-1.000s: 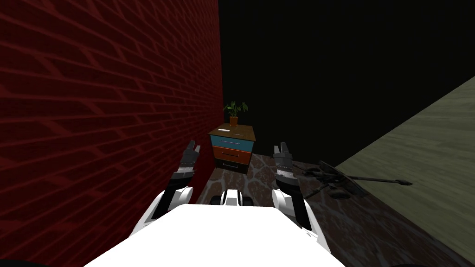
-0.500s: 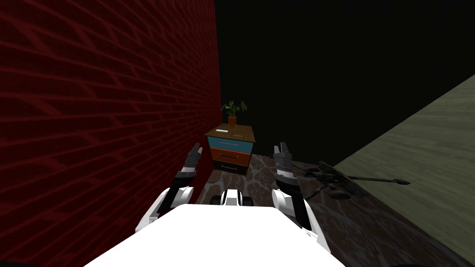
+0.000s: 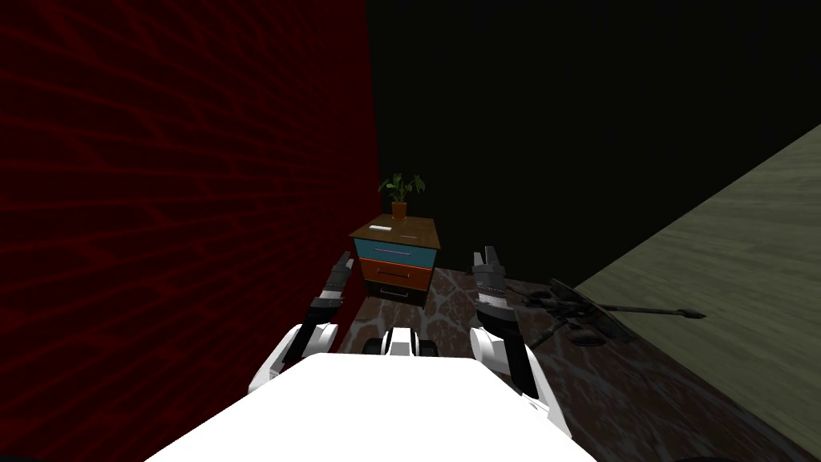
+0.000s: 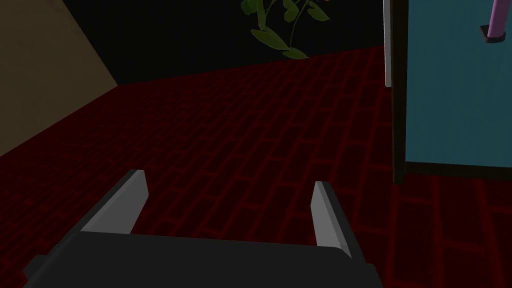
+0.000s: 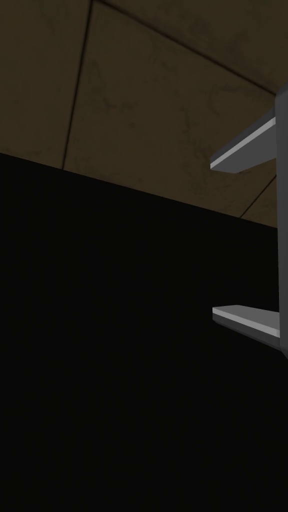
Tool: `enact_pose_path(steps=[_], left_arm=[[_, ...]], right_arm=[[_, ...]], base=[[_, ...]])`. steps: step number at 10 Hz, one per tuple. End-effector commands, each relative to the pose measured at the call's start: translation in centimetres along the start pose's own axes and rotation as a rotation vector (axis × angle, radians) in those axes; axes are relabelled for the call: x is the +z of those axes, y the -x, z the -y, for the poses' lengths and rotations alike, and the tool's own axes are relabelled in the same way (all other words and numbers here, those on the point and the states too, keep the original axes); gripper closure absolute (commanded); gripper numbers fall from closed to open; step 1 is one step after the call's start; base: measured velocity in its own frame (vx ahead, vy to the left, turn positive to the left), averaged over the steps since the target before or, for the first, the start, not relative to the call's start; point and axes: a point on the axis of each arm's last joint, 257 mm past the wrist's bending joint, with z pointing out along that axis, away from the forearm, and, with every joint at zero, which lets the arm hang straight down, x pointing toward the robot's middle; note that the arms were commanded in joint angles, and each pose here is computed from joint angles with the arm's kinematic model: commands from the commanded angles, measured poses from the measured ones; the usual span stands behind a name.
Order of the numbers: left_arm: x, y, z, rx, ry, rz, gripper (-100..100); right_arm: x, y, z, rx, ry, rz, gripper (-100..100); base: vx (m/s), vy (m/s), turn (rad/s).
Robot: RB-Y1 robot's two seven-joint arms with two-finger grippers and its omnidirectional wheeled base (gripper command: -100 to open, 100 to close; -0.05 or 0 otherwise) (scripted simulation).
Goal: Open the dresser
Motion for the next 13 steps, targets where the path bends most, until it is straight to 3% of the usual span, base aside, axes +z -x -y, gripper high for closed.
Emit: enact_pose_path(steps=[1,13], left_arm=[[-0.3,-0.7,-1.8,0.006,0.025,-0.011,-100],[-1.9,-4.4,-9.4,0.018,0.141,-0.064,-100]], right_arm=[[0.0,0.0,0.0,0.0,0.0,0.0,0],[0.0,0.0,0.0,0.0,0.0,0.0,0]], base=[[0.069,-0.006,-0.025],[0.068,-0.01,-0.03]])
